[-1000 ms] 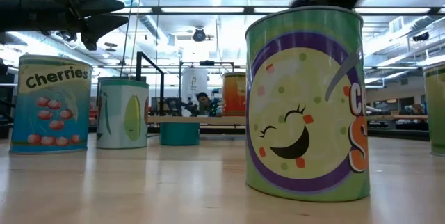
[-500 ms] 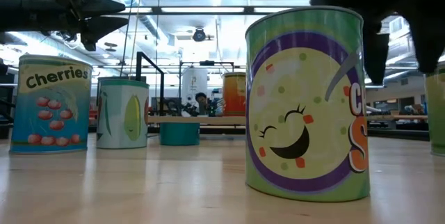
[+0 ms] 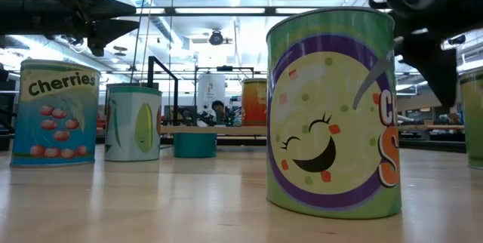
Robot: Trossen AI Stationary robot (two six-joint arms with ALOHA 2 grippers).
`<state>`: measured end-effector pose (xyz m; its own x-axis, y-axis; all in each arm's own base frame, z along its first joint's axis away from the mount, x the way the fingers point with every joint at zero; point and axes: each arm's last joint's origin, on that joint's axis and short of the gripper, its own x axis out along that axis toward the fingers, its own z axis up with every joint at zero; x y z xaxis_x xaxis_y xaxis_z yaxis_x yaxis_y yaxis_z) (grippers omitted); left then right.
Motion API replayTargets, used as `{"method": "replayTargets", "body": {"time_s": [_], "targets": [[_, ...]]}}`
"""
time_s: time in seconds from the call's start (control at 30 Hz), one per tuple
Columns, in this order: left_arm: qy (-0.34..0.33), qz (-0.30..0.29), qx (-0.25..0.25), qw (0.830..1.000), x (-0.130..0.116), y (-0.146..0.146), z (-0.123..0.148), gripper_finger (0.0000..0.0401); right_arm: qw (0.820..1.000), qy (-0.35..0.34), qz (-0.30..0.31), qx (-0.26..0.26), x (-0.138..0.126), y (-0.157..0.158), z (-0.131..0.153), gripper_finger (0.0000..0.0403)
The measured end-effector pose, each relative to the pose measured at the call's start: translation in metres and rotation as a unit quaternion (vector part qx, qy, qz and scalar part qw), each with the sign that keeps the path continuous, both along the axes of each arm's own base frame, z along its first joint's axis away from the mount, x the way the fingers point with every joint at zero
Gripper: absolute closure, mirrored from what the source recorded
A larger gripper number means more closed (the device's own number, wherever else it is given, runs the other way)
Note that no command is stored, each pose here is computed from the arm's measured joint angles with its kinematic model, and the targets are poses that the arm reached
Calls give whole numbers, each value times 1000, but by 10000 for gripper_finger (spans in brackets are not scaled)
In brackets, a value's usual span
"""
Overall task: Pick and place cans onto a shelf
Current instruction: Put the canned orange on the shelf
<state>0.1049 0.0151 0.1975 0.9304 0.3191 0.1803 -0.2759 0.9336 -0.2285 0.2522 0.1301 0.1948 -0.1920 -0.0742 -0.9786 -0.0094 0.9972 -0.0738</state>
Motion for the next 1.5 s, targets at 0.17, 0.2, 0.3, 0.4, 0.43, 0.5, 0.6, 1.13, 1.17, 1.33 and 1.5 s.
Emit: {"method": "replayTargets", "body": {"time_s": [0.17, 0.2, 0.3, 0.4, 0.43, 0.5, 0.6, 1.13, 1.17, 1.33, 1.5], "targets": [[0, 0, 0, 1000, 0, 0, 0, 197, 1000, 22, -3, -1, -8, -1, -10, 6], [0, 0, 0, 1000, 0, 0, 0, 197, 1000, 27, -4, 0, -9, -1, -12, 8], [0, 0, 0, 1000, 0, 0, 0, 197, 999, 37, -5, -2, -12, -3, -16, 21], [0, 0, 0, 1000, 0, 0, 0, 197, 999, 43, -5, -2, -14, -5, -19, 46], [0, 0, 0, 1000, 0, 0, 0, 197, 999, 40, -4, -1, -13, -5, -19, 55], [0, 0, 0, 1000, 0, 0, 0, 197, 999, 36, -8, 1, -10, -8, -19, 73], [0, 0, 0, 1000, 0, 0, 0, 197, 1000, 14, -14, -4, -1, -17, -14, 89], [2, 2, 8, 1000, 0, 0, 0, 197, 992, -96, -61, -54, 62, -116, 46, 81], [4, 2, 13, 1000, 0, 0, 0, 197, 991, -103, -57, -59, 66, -121, 49, 81], [7, 4, 19, 1000, 0, 0, 0, 197, 992, -96, -11, -81, 97, -137, 56, 81], [8, 4, 20, 1000, 0, 0, 0, 197, 994, -69, 12, -82, 128, -153, 57, 81]]}}
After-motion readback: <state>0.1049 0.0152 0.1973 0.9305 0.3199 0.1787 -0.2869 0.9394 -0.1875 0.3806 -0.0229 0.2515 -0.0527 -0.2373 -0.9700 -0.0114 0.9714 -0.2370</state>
